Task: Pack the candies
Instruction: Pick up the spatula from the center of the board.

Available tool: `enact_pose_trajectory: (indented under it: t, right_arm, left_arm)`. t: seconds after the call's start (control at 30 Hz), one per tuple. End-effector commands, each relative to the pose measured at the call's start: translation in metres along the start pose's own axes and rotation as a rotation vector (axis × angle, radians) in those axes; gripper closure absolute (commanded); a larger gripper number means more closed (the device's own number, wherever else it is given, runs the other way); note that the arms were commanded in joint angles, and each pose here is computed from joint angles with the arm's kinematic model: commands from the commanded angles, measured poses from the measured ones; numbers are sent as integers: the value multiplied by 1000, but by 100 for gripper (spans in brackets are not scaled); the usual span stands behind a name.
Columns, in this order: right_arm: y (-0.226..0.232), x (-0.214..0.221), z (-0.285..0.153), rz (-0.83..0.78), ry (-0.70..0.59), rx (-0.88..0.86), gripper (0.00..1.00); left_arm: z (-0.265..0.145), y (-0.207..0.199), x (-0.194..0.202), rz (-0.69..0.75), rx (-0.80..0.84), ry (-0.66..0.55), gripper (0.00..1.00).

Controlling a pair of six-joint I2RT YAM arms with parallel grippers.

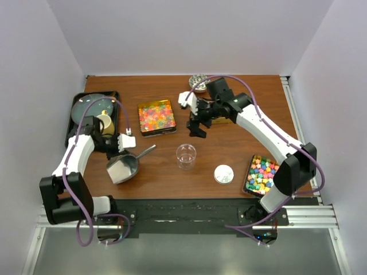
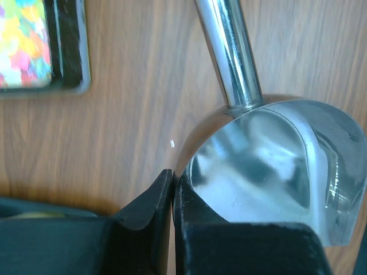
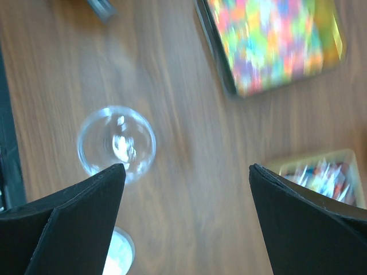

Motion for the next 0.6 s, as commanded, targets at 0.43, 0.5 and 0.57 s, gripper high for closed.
enact_pose_trajectory:
  t: [0.43,0.5,0.57]
  right_arm:
    - [29,-70,68,-479,-99,-294,16]
    - [33,-63,77,-472,-68,-337,19]
    - [34,-66,79,-471,-81,-344,20]
  left_arm:
    - [31,42,-59,-141,70,-170,100]
    - [30,47,-62,-146,64,-173,100]
    - [35,48,-71,-132,82,-188,100]
Point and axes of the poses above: each gripper's point midway between its finger pads, its own z axis out along the fingers, its own y axis along the line the jaws close on, x = y × z, the point moved 3 cm from there along -z, back along the fingers, and after that the axes turned 5 degrees about z, right-handed, at the moved point
